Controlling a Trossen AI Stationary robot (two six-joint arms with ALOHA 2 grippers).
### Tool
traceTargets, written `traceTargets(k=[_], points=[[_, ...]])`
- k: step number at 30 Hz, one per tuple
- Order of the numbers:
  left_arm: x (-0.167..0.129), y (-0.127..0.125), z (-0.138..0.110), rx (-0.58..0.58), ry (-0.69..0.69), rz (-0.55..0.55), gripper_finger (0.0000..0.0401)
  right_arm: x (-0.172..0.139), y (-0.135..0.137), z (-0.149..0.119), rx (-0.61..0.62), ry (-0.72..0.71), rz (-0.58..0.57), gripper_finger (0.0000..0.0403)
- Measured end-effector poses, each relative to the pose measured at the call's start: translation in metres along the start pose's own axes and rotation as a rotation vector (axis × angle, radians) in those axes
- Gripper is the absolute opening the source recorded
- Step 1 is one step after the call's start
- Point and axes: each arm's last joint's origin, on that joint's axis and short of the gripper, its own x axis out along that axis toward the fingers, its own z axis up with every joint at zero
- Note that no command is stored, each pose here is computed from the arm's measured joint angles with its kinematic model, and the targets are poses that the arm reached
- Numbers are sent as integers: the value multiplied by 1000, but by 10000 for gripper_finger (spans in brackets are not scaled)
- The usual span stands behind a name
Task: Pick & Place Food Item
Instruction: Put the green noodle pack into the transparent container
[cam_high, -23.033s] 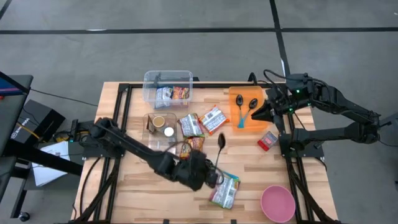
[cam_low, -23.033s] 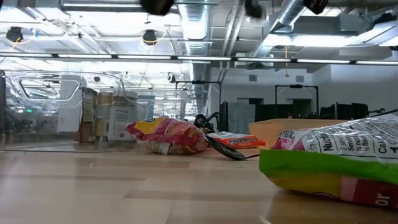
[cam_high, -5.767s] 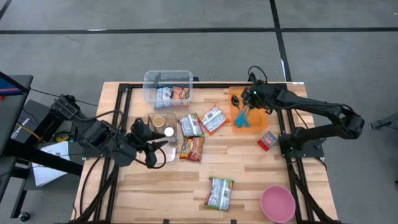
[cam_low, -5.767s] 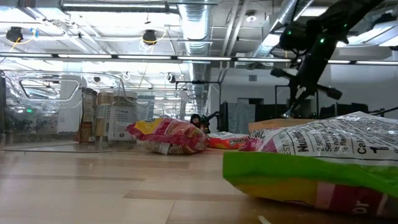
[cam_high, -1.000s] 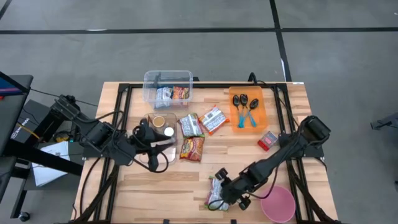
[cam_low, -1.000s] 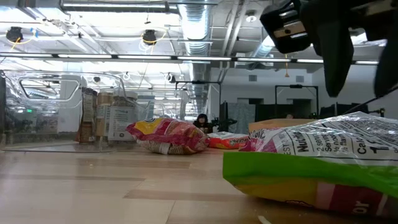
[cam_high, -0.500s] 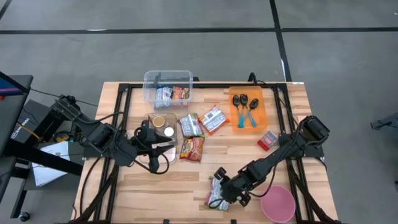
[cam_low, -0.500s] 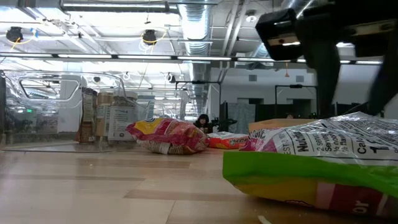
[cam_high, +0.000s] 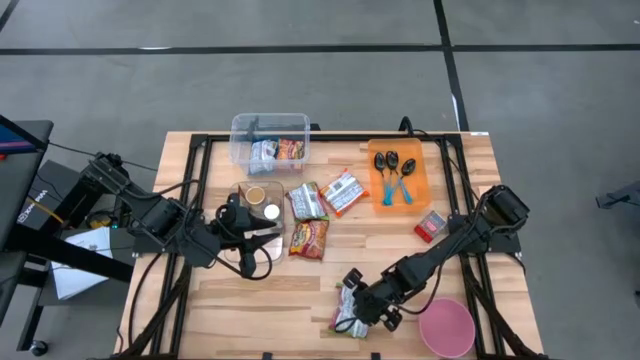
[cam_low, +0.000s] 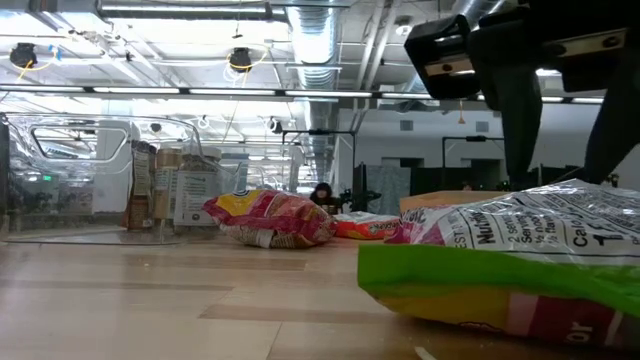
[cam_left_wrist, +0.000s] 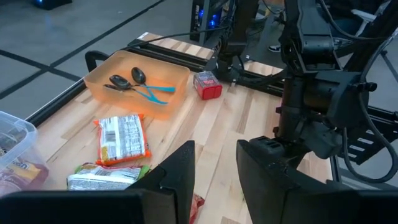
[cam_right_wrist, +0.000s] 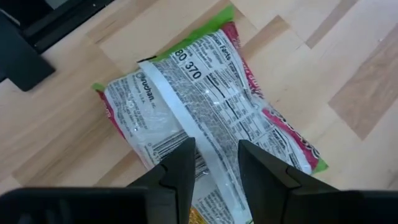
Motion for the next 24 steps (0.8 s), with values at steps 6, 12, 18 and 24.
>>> traceTargets(k=[6,12,18,24], points=[[0,0,0,-2,-1,-1,112,13,1,-1,8,-4,24,114],[0,-1,1,-7,-6,-4,112,14,2,0,20,-12,25,107],[0,-1,1,-12,-9,-6,112,15,2,0,42,-11,27,65],[0,-1,1,-12,-9,-6,112,15,2,0,95,-12,55,6]])
